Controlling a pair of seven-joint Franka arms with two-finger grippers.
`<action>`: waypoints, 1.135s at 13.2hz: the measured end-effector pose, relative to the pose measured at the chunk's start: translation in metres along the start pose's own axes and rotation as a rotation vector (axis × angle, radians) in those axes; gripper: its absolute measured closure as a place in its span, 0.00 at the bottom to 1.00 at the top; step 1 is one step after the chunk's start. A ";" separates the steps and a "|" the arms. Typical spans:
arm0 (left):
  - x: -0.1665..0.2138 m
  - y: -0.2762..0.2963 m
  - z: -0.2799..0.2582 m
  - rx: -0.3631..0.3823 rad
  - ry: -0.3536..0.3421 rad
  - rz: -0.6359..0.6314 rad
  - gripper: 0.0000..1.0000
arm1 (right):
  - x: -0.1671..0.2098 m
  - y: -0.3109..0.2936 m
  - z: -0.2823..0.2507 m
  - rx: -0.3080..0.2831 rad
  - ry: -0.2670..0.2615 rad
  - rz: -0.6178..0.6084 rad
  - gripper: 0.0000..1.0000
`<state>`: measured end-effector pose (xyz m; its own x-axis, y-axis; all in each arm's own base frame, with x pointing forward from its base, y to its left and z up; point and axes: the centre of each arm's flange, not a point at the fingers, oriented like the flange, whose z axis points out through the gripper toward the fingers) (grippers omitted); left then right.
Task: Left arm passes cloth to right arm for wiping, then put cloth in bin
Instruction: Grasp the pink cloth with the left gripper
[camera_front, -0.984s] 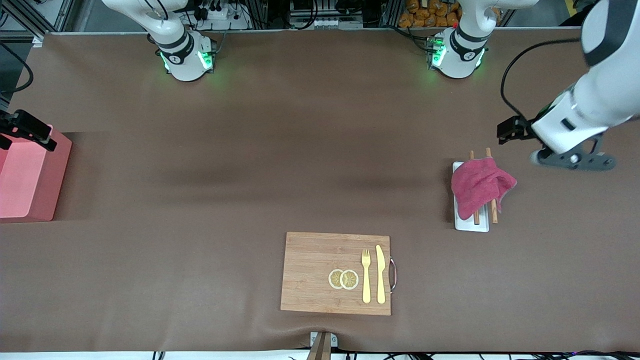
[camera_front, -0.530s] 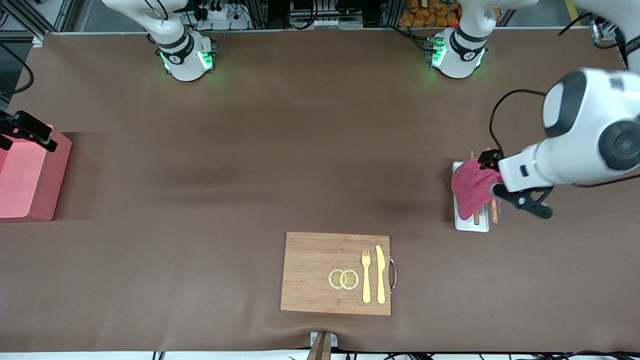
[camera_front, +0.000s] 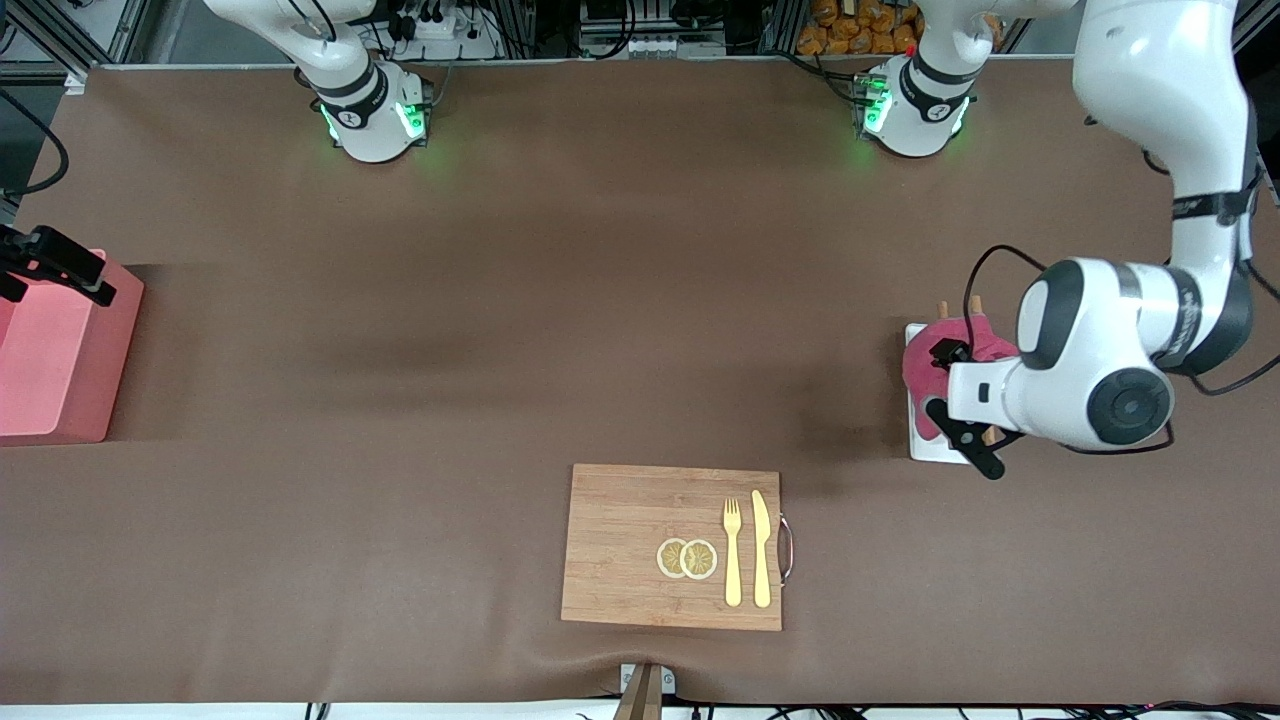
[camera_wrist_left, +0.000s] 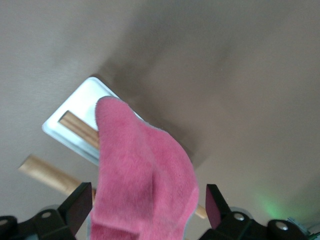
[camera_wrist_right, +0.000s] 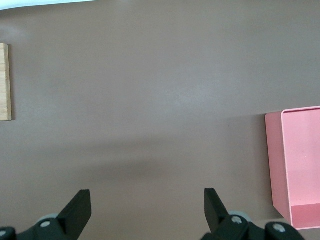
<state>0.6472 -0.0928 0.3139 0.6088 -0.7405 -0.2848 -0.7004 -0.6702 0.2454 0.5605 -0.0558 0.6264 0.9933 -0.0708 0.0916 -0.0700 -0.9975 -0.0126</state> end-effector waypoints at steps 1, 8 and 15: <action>0.001 -0.007 0.012 -0.014 -0.012 -0.004 0.00 | 0.000 0.001 0.001 0.000 -0.002 0.002 0.00; 0.008 -0.022 0.034 -0.035 -0.026 0.005 0.00 | 0.003 0.001 0.009 -0.001 -0.014 0.003 0.00; 0.011 -0.019 0.042 -0.049 -0.047 -0.007 0.07 | 0.003 0.001 0.009 -0.001 -0.015 0.003 0.00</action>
<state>0.6515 -0.0866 0.2673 0.5944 -0.7333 -0.3300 -0.6764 -0.6779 0.2881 0.5647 -0.0571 0.6181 0.9943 -0.0741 0.0767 -0.0734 -0.9972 -0.0123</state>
